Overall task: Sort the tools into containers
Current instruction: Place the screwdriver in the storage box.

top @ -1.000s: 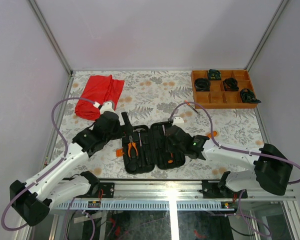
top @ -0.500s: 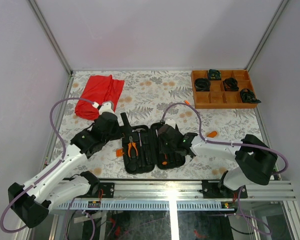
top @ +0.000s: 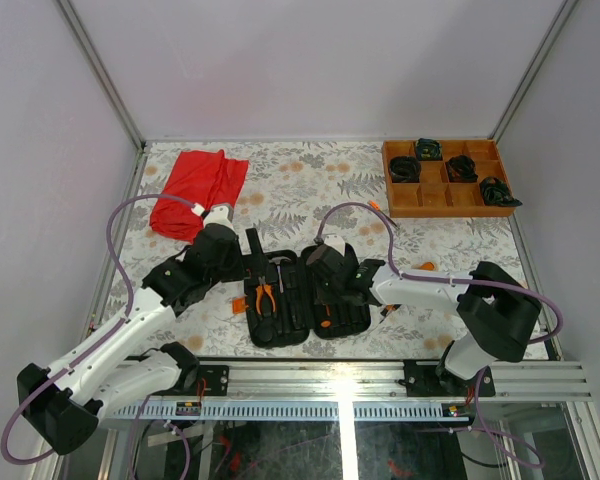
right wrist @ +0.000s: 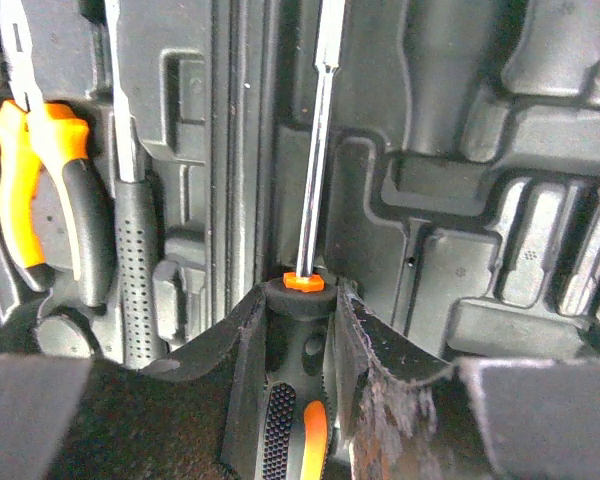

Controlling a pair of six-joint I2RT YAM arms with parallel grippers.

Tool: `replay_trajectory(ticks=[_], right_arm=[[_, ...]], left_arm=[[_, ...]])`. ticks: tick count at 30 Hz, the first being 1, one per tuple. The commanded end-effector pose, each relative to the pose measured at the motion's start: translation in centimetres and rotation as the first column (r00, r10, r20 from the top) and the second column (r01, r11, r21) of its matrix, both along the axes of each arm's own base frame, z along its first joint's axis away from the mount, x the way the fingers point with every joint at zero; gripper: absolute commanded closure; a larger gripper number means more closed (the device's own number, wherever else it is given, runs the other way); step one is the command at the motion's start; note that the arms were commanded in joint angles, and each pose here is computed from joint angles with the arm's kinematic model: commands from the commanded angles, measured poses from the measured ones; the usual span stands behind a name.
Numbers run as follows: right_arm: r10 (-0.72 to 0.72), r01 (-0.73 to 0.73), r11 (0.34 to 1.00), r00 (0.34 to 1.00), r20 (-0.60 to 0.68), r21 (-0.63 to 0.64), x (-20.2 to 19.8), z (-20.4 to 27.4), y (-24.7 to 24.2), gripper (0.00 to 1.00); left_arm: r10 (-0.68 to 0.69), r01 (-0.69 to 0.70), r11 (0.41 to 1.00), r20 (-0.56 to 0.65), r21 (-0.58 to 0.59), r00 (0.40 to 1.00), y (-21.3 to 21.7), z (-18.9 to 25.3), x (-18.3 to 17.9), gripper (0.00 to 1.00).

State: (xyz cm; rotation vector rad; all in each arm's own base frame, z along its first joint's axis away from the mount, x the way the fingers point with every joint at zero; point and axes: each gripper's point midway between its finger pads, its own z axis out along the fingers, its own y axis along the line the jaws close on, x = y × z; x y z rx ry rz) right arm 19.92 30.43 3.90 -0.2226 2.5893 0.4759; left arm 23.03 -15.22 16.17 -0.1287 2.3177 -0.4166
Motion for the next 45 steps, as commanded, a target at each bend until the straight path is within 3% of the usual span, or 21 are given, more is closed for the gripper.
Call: replay_trajectory(ticks=[1,12,23,35,45], right_arm=[[-0.027,0.028,0.999,0.999,0.020,-0.031,0.6,0.9,-0.3,0.76],[0.015,-0.015,1.000,1.000,-0.008,0.021,-0.2,1.8,0.5,0.62],[0.017,-0.018,1.000,0.999,0.039,0.021,0.1,3.8,-0.2,0.54],[0.042,-0.049,0.997,0.991,0.128,0.056,0.2,6.1,-1.1,0.60],[0.146,-0.151,0.985,0.987,0.073,0.083,-1.6,4.6,-0.4,0.70]], left_arm=[[-0.019,0.020,1.000,0.025,-0.019,0.999,-0.5,0.3,0.5,0.00],[-0.027,0.027,0.999,0.020,-0.018,0.999,-0.7,0.2,0.5,0.00],[-0.034,0.035,0.999,0.019,-0.020,0.999,-0.8,0.2,0.4,0.00],[-0.015,0.018,0.999,0.064,-0.047,0.998,-0.2,1.3,0.1,0.00],[-0.027,0.031,0.998,0.076,-0.056,0.997,-0.4,1.4,0.1,0.00]])
